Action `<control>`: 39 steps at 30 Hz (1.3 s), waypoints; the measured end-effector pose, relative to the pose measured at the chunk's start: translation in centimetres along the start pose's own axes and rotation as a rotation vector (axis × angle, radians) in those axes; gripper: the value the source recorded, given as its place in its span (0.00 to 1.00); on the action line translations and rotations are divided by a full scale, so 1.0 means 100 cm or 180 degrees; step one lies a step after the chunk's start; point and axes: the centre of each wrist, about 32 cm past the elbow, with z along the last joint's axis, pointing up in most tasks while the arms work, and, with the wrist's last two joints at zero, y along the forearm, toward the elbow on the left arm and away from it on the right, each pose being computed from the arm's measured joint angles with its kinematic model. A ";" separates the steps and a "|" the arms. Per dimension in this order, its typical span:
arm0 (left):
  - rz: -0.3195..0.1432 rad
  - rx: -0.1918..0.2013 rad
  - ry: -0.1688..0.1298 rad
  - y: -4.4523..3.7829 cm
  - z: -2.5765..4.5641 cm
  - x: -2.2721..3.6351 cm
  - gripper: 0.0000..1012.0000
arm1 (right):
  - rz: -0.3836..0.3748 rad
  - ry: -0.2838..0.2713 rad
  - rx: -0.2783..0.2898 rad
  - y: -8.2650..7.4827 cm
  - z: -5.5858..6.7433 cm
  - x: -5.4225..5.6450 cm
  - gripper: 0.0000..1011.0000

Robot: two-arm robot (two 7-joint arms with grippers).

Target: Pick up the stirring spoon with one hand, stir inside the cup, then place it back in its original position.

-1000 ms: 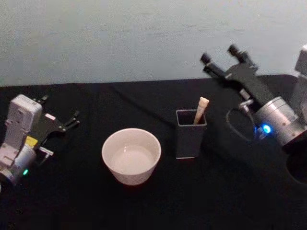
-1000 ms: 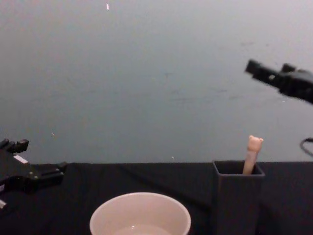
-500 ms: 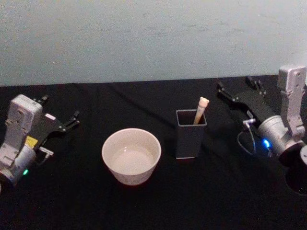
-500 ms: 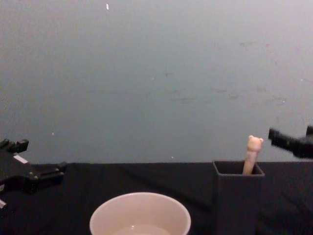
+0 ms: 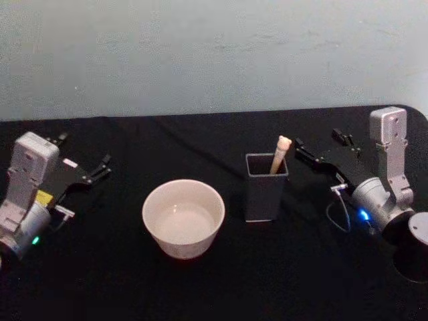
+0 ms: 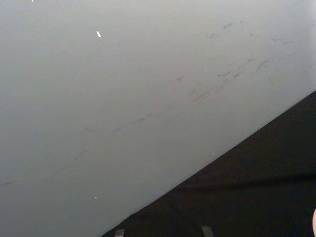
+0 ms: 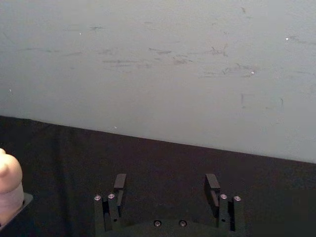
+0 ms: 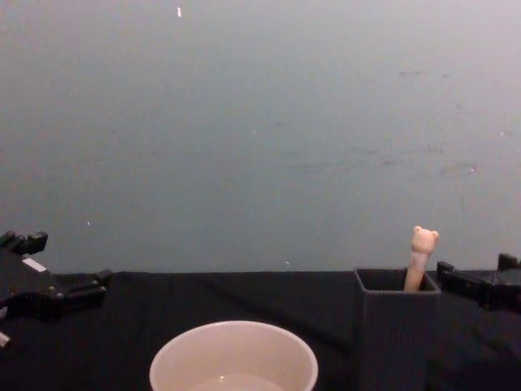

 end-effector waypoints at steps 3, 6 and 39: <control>0.0000 0.0000 0.0000 0.0000 0.0000 0.0000 0.99 | 0.0001 -0.0001 0.0004 0.000 0.000 0.000 0.99; 0.0000 0.0000 0.0000 0.0000 0.0000 0.0000 0.99 | 0.0001 -0.0003 0.0009 0.000 0.001 0.000 0.99; 0.0000 0.0000 0.0000 0.0000 0.0000 0.0000 0.99 | -0.0002 0.0010 0.0033 0.000 0.002 0.000 0.99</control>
